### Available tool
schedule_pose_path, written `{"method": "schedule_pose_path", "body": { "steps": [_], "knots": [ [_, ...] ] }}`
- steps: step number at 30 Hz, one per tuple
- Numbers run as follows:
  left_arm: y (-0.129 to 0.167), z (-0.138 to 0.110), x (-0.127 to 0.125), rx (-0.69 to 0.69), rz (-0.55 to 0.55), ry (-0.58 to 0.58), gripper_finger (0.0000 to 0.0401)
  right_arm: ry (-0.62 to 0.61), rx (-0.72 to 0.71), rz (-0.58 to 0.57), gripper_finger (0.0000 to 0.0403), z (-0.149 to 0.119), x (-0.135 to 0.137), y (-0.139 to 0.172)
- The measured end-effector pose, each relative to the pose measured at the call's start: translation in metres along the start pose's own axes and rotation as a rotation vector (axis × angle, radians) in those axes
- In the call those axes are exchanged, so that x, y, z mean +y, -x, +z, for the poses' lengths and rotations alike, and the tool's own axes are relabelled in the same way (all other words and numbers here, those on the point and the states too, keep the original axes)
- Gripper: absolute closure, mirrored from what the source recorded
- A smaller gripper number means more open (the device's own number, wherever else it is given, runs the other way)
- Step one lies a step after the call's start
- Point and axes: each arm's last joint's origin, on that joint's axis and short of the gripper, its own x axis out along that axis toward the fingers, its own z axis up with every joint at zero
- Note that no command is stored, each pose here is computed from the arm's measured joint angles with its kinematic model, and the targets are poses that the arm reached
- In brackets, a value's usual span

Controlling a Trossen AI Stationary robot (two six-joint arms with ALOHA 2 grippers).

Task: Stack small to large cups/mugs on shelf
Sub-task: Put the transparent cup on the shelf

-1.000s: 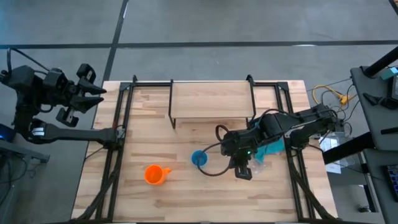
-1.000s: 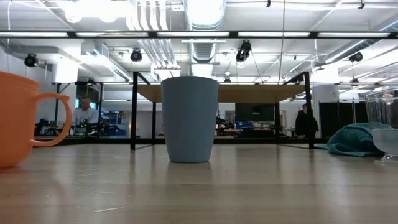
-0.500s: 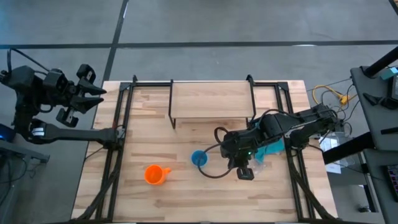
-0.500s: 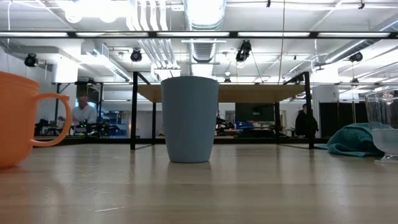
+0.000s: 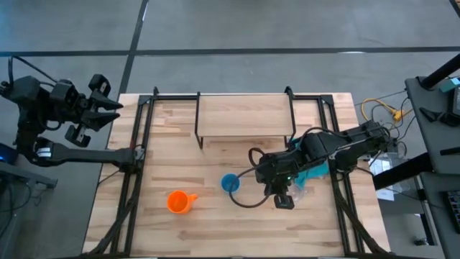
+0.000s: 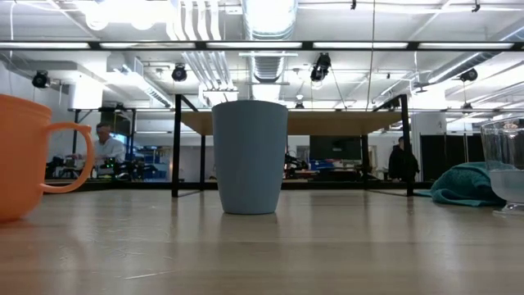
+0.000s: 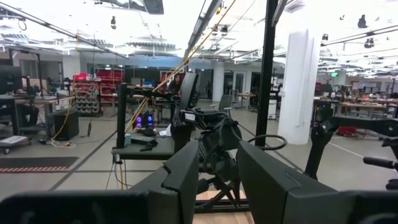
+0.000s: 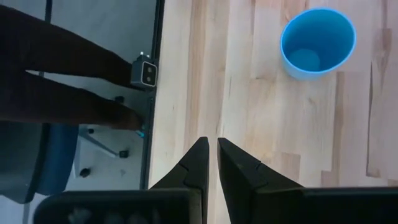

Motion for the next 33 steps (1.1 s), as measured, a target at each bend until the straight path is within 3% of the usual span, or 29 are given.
{"method": "schedule_pose_path", "body": {
  "steps": [33],
  "knots": [
    [-0.0031, -0.0004, 0.0014, 0.002, 0.014, -0.003, 0.0302, -0.005, -0.018, 0.007, 0.0374, 0.0027, 0.0004, -0.0017]
  ]
}}
